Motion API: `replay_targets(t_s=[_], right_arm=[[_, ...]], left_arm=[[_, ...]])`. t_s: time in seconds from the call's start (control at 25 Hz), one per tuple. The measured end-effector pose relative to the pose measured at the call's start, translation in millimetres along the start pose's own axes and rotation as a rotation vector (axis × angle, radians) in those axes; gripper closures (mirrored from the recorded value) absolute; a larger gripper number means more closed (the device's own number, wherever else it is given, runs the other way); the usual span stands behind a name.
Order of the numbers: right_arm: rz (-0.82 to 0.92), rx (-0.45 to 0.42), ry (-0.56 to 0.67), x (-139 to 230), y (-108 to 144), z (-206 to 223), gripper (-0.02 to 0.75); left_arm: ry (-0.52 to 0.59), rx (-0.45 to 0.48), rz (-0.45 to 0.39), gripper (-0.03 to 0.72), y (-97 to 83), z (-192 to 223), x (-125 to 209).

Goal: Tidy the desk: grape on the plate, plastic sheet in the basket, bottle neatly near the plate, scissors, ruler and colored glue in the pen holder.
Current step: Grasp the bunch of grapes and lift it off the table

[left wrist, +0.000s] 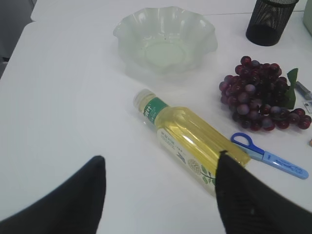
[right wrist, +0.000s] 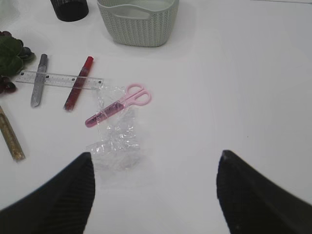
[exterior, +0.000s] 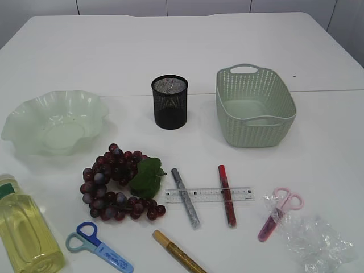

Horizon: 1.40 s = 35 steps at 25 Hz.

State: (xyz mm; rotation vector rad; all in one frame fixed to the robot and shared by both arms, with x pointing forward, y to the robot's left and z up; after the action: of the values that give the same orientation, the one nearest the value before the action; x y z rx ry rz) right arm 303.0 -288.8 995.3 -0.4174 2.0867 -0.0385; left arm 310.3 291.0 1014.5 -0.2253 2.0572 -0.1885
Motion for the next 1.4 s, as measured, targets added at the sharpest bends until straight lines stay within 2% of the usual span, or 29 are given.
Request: replay_targets(t_s=[1.4], right_arm=[[0.000,0.000,0.000,0.0,0.0,0.0,0.173]], left_arm=[[0.002,0.012,-0.006,0.202,-2.2,0.0,0.4]])
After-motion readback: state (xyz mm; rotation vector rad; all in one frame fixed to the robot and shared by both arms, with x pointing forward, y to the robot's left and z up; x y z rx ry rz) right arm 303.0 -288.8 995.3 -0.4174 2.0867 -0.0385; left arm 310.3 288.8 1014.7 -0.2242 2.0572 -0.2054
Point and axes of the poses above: a point on each arm's last joint axis where the gripper is mounted, z pointing out along that axis toward the gripper, y along the wrist's bending axis when the last joint is at zero, x = y × z, the point moved 9 cm from there along z, pointing out along that axis toward the gripper, and after that the axes turned 12 degrees about -z, right-handed, at the moved point
